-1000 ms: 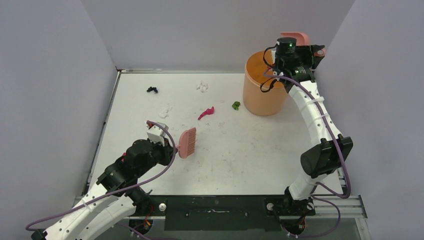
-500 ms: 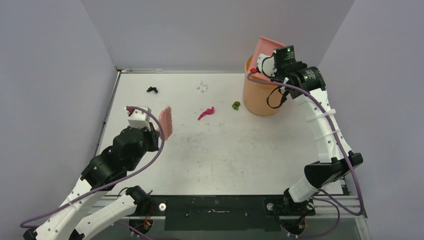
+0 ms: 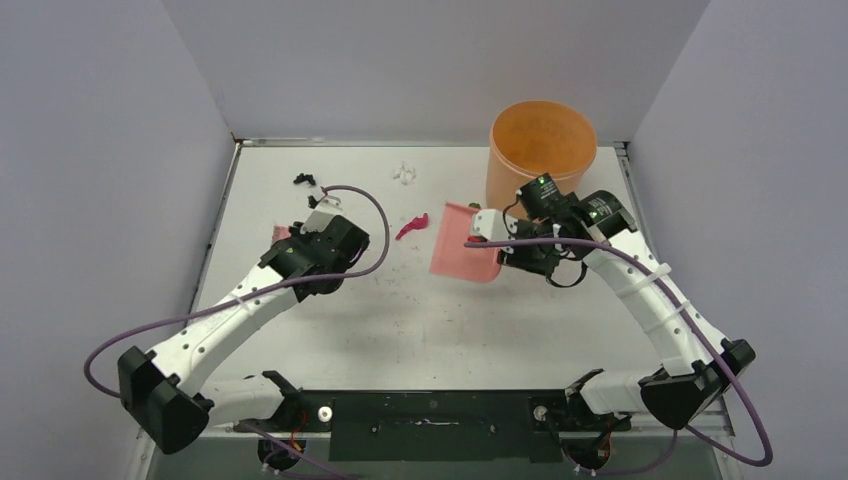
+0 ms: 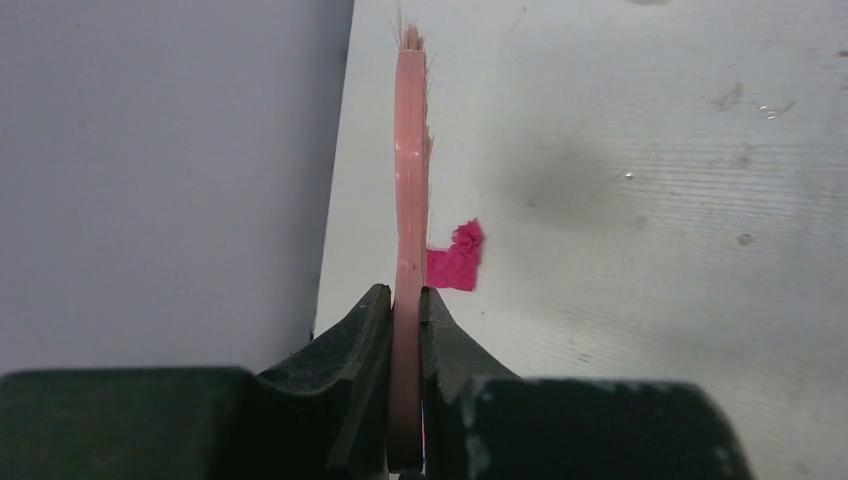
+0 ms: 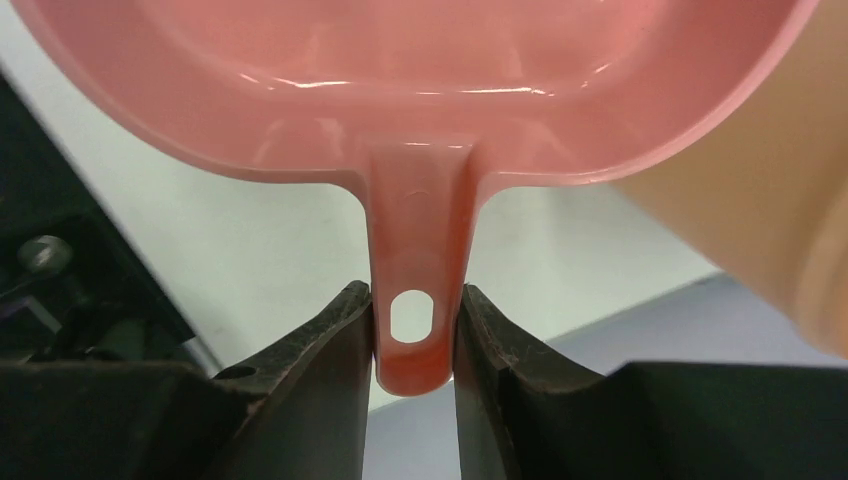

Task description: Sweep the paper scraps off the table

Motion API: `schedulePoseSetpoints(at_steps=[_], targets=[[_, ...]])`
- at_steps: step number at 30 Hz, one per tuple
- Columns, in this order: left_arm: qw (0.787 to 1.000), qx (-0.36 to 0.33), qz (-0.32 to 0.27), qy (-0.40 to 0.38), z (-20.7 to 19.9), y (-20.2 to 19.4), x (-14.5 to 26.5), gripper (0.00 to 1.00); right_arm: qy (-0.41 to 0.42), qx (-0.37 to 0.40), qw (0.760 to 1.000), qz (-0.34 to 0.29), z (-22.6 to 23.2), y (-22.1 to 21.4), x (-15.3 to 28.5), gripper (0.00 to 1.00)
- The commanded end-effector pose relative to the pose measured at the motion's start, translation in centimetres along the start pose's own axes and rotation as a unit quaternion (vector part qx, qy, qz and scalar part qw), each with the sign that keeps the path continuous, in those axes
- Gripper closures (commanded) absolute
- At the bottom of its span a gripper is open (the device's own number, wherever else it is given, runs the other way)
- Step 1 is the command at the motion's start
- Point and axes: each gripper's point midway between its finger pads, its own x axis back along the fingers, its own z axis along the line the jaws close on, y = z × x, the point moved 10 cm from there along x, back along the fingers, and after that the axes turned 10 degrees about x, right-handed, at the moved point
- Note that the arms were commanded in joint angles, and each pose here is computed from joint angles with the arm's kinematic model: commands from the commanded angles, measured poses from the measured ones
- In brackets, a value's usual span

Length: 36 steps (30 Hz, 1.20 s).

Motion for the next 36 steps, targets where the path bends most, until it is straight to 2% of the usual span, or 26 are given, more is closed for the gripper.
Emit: schedulePoseSetpoints(at_steps=[1, 5, 10, 14, 17, 19, 25, 28, 31, 33, 36], targets=[[0.996, -0.025, 0.015, 0.082, 0.1, 0.0, -2.6, 1.0, 0.13, 0.001, 0.991, -0.013, 4.1, -1.2, -3.3, 0.95], [0.991, -0.045, 0.08, 0.101, -0.9, -1.2, -6.1, 1.0, 0.159, 0.006, 0.987, -0.007, 5.9, -2.1, -4.3, 0.95], [0.986, -0.034, 0.156, 0.056, -2.7, -2.9, -8.6, 1.0, 0.171, 0.007, 0.985, 0.008, 7.0, -3.0, -4.8, 0.95], [0.978, -0.033, 0.205, 0.018, -4.1, -4.9, -9.2, 1.0, 0.189, 0.018, 0.981, 0.035, 7.8, -3.9, -5.8, 0.95], [0.973, -0.008, 0.227, -0.034, -4.7, -5.3, -8.4, 1.0, 0.191, 0.019, 0.981, 0.032, 7.8, -3.8, -6.2, 0.95], [0.973, 0.001, 0.219, -0.075, -5.1, -5.1, -7.4, 1.0, 0.184, 0.017, 0.982, 0.025, 7.6, -3.7, -6.2, 0.95], [0.98, -0.014, 0.142, -0.141, -6.4, -3.7, -2.5, 1.0, 0.179, 0.02, 0.983, 0.04, 7.7, -4.1, -6.9, 0.95], [0.953, 0.023, 0.181, -0.24, -7.7, -3.0, -0.7, 1.0, 0.18, 0.024, 0.982, 0.052, 8.1, -4.4, -7.4, 0.95], [0.909, 0.052, 0.205, -0.359, -9.1, -2.7, 0.9, 1.0, 0.176, 0.018, 0.982, 0.066, 8.3, -4.9, -8.0, 0.95], [0.896, 0.071, 0.201, -0.389, -9.0, -1.9, 1.8, 1.0, 0.169, 0.015, 0.982, 0.084, 8.5, -5.3, -8.5, 0.95], [0.886, 0.11, 0.159, -0.422, -7.3, 0.4, 3.8, 1.0, 0.167, 0.009, 0.981, 0.097, 9.0, -5.7, -9.3, 0.95]])
